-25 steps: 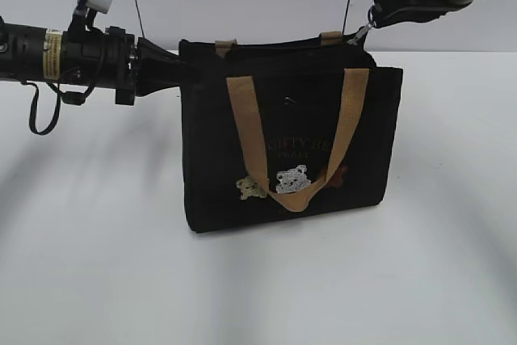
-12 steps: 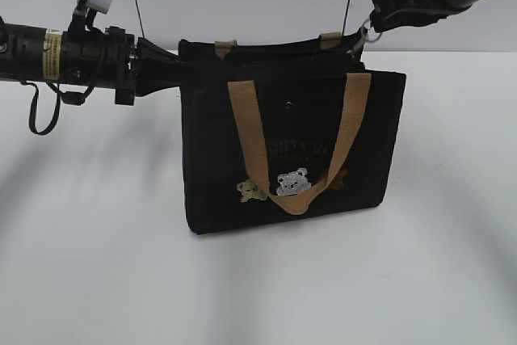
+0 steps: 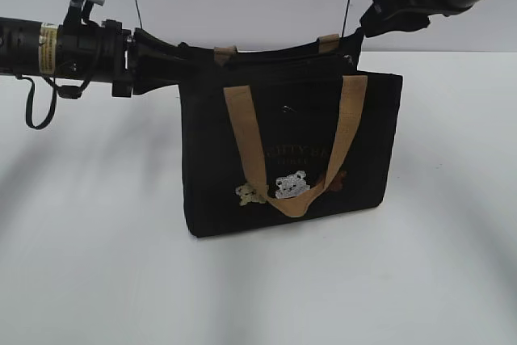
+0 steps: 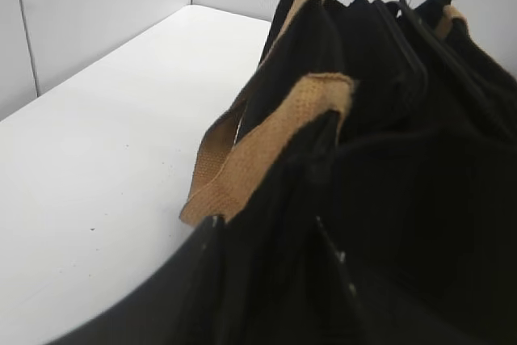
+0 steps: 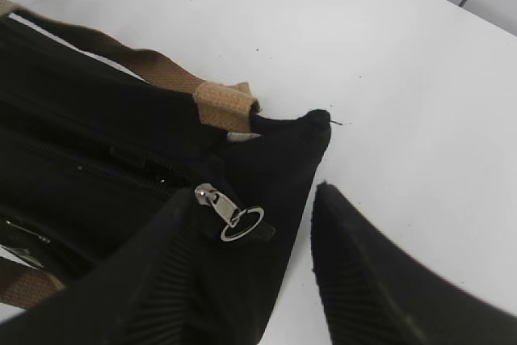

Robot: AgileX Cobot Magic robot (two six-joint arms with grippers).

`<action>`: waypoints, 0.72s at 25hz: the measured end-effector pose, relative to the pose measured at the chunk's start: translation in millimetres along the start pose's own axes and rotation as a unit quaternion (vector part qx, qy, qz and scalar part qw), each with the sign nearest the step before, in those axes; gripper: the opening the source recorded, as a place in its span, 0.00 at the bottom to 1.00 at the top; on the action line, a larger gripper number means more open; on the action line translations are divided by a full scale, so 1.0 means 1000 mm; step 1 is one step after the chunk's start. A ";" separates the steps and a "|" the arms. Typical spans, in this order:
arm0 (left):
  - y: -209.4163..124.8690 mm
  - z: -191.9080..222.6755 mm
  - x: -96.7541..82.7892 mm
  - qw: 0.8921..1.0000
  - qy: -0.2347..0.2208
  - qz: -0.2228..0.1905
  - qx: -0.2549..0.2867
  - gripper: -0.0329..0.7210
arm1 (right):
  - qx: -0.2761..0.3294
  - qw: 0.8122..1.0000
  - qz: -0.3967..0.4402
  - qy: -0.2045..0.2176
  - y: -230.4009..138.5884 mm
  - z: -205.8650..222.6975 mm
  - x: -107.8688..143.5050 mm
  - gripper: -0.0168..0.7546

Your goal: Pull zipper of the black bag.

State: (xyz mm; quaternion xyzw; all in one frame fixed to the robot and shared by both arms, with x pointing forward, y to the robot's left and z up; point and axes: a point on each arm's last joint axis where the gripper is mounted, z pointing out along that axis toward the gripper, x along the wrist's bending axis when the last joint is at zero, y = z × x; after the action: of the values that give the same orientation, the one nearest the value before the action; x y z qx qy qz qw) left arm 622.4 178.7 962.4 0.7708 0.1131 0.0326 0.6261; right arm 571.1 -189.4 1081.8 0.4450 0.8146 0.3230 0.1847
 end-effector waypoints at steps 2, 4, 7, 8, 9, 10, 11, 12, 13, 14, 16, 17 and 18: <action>0.008 -0.003 -0.004 1.000 -0.005 0.003 0.006 0.44 | -0.002 1.000 -0.001 0.000 0.001 -0.004 0.001 0.48; 0.018 -0.006 -0.009 1.000 -0.009 0.002 0.014 0.45 | -0.006 1.000 -0.001 0.000 0.002 -0.010 0.002 0.49; 0.031 -0.011 -0.016 1.000 -0.014 -0.004 0.024 0.47 | -0.011 1.000 0.013 -0.002 0.003 -0.021 0.004 0.55; 0.035 -0.013 -0.018 0.999 -0.013 -0.009 0.028 0.47 | -0.012 1.000 0.019 -0.003 0.003 -0.025 0.004 0.57; 0.037 -0.014 -0.019 0.999 -0.010 -0.015 0.034 0.47 | -0.015 1.000 0.023 -0.006 0.004 -0.029 0.004 0.58; 0.040 -0.015 -0.021 0.999 -0.006 -0.024 0.041 0.48 | -0.016 0.999 0.025 -0.010 0.004 -0.032 0.004 0.59; 0.043 -0.017 -0.021 0.998 0.002 -0.033 0.050 0.48 | -0.019 0.999 0.025 -0.015 0.005 -0.036 0.004 0.60; 0.045 -0.019 -0.022 0.997 0.011 -0.040 0.058 0.48 | -0.021 0.999 0.025 -0.016 0.005 -0.040 0.005 0.60; 0.047 -0.020 -0.022 0.996 0.025 -0.044 0.068 0.48 | -0.020 0.999 0.024 -0.017 0.005 -0.043 0.005 0.60; 0.051 -0.022 -0.021 0.995 0.042 -0.050 0.073 0.48 | -0.018 0.999 0.022 -0.018 0.004 -0.046 0.006 0.60; 0.058 -0.028 -0.016 0.988 0.107 -0.070 0.083 0.48 | -0.008 1.000 0.018 -0.016 0.002 -0.053 0.008 0.61; 0.062 -0.032 -0.013 0.983 0.144 -0.076 0.085 0.48 | -0.002 1.000 0.016 -0.015 0.001 -0.055 0.009 0.61; 0.065 -0.036 -0.008 0.974 0.190 -0.084 0.087 0.48 | 0.002 1.000 0.016 -0.013 0.000 -0.058 0.010 0.61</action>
State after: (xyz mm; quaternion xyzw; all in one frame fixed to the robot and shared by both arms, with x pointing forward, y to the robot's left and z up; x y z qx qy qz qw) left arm 616.7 199.6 1034.1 0.7900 0.2968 0.1153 0.5240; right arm 531.5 -202.7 1123.4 0.4625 0.8057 0.3181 0.1889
